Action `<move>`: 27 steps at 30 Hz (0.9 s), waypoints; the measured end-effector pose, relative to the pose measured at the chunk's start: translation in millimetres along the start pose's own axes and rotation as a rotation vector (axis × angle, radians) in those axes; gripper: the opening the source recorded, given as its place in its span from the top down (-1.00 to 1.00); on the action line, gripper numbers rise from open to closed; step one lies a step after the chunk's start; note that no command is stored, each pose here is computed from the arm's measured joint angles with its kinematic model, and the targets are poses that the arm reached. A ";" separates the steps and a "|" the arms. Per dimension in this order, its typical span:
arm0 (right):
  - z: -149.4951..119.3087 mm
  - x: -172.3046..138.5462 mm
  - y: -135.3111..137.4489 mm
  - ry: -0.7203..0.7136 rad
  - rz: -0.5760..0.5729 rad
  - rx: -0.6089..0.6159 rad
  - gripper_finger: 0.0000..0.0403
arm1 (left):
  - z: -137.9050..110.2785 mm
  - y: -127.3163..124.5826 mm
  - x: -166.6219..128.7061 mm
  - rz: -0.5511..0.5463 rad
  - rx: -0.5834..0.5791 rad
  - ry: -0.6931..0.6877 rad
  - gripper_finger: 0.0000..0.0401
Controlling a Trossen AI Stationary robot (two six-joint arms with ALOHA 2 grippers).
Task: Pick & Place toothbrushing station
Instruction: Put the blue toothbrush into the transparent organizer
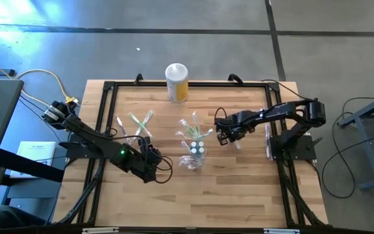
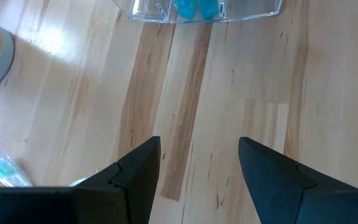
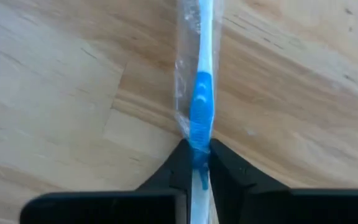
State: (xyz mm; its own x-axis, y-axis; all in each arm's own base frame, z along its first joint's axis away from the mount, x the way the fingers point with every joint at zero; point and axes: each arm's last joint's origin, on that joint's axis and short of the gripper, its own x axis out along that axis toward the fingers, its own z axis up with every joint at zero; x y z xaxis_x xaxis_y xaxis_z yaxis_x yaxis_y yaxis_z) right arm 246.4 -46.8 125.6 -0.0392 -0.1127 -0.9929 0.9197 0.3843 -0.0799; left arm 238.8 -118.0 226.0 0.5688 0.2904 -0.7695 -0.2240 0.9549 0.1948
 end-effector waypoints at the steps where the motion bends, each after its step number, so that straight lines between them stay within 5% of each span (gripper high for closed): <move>1: -0.6 -0.3 0.5 -0.018 -0.008 -0.015 0.88 | -0.4 0.2 0.0 0.002 0.003 0.004 -0.04; 10: -12.9 -13.5 -2.1 -0.146 -0.078 -0.100 0.95 | -5.5 3.4 -0.1 0.031 -0.027 0.049 -0.04; 27: -73.5 -88.9 -16.1 -0.412 0.116 -0.173 0.97 | -5.4 3.3 -0.1 0.031 -0.043 0.048 -0.04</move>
State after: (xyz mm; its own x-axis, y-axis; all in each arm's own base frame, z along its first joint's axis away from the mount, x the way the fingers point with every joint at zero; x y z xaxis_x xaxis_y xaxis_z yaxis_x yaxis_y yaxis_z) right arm 206.4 24.3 208.7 0.2506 -0.4017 -0.8808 0.8291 0.5588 -0.0190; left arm 233.7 -115.3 223.4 0.5227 0.3154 -0.7920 -0.2752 0.9417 0.1934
